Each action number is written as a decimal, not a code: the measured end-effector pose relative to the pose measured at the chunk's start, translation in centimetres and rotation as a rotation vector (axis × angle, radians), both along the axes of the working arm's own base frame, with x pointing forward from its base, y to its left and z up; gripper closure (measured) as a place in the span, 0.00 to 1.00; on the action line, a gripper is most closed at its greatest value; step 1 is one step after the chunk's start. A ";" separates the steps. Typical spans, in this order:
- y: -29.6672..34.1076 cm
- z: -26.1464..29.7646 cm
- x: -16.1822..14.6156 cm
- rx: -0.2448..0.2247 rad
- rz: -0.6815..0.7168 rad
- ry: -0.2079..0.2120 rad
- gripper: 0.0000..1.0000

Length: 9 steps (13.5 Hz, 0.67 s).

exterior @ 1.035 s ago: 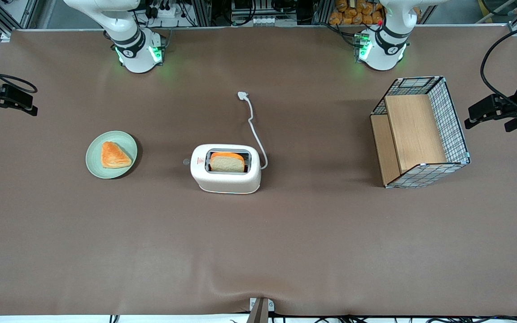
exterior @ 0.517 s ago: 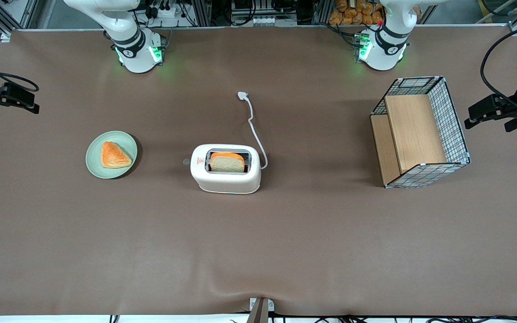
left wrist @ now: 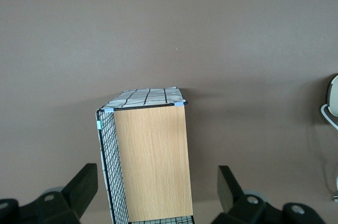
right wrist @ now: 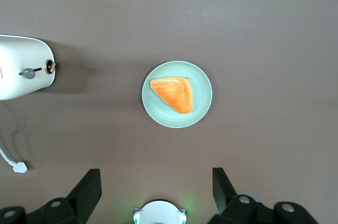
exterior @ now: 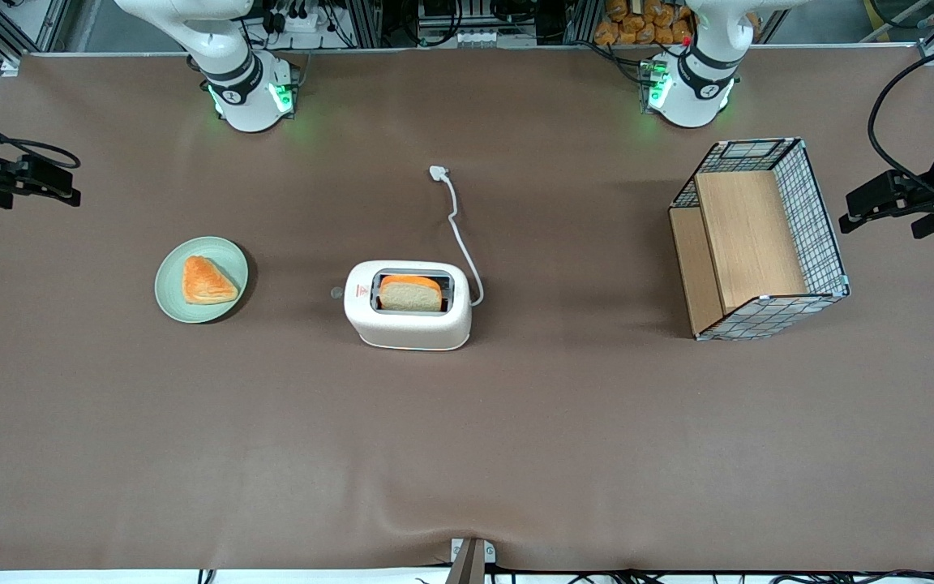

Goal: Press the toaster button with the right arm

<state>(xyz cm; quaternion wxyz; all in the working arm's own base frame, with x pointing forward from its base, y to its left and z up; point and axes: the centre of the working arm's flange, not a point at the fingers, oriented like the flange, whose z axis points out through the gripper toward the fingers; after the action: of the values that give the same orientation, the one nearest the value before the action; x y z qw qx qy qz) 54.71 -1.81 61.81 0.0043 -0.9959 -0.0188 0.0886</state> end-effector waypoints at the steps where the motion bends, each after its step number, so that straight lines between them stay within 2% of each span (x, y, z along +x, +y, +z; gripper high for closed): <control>1: 0.3 -0.4 0.2 0.004 0.006 0.008 0.15; 3: 1.5 -1.6 0.7 0.013 0.024 0.029 0.38; 5: 2.8 -3.3 1.5 0.047 0.040 0.058 0.61; 8: 3.5 -6.6 3.0 0.155 0.022 0.112 0.95; 9: 3.8 -8.0 3.5 0.183 0.010 0.134 0.99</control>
<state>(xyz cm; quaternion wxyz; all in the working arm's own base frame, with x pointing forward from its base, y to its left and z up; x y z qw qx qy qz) 58.19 1.99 53.82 0.0960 -0.9831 -0.0312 0.1529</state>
